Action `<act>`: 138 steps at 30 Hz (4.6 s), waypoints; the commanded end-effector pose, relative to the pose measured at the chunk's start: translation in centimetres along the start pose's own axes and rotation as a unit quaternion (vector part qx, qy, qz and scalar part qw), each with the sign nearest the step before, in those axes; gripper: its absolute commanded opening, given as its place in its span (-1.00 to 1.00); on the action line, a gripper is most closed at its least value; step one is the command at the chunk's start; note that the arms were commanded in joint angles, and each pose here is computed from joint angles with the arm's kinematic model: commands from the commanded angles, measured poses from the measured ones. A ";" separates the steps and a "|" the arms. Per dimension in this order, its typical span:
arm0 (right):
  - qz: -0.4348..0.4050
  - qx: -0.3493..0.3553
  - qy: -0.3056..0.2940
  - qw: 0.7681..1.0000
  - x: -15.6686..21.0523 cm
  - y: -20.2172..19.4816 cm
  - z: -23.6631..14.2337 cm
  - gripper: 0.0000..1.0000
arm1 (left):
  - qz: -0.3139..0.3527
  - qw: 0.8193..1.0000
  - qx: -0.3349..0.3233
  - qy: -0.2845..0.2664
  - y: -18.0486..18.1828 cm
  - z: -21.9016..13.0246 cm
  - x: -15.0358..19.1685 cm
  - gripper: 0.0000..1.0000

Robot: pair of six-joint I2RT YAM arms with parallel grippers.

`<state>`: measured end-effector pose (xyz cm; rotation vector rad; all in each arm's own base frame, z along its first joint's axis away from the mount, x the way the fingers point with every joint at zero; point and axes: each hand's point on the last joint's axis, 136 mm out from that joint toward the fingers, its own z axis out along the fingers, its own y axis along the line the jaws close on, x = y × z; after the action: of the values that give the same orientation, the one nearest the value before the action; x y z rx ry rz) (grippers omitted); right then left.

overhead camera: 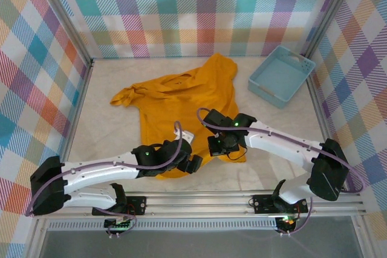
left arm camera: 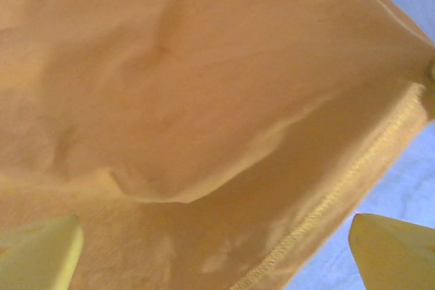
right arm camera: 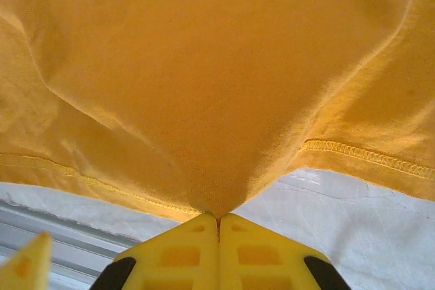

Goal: Fold the inside-out t-shirt

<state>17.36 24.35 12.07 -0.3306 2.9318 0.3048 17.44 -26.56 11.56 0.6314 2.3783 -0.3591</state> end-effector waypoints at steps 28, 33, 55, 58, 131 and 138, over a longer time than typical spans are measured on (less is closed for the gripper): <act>0.005 -0.001 0.081 0.997 5.9 -1.3 4.8 -0.16 | -0.032 0.996 -0.071 -0.041 4.1 -0.8 1.5 1.00; 0.005 -0.009 0.082 0.997 6.1 -0.9 5.4 -0.15 | -0.034 0.996 -0.072 -0.041 4.2 -0.8 1.5 1.00; 0.002 0.027 0.061 0.998 5.1 -1.6 5.4 -0.83 | -0.030 0.996 -0.071 -0.035 4.0 -0.3 1.7 1.00; 0.003 0.029 0.057 0.998 4.9 -1.6 5.3 -0.92 | -0.030 0.996 -0.071 -0.035 3.9 -0.4 1.6 1.00; 0.032 -0.071 -0.046 0.996 -2.7 2.7 -4.2 -1.00 | 0.108 0.992 -0.032 -0.049 -7.2 1.9 -0.8 1.00; 0.049 -0.101 -0.049 0.992 -3.0 2.9 -4.6 -1.00 | 0.045 0.993 -0.004 -0.113 -4.7 -0.2 -1.5 0.99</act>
<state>18.41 25.19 15.31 -0.2295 2.8932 0.4470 15.73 -30.46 11.41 0.6947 2.1892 -0.2671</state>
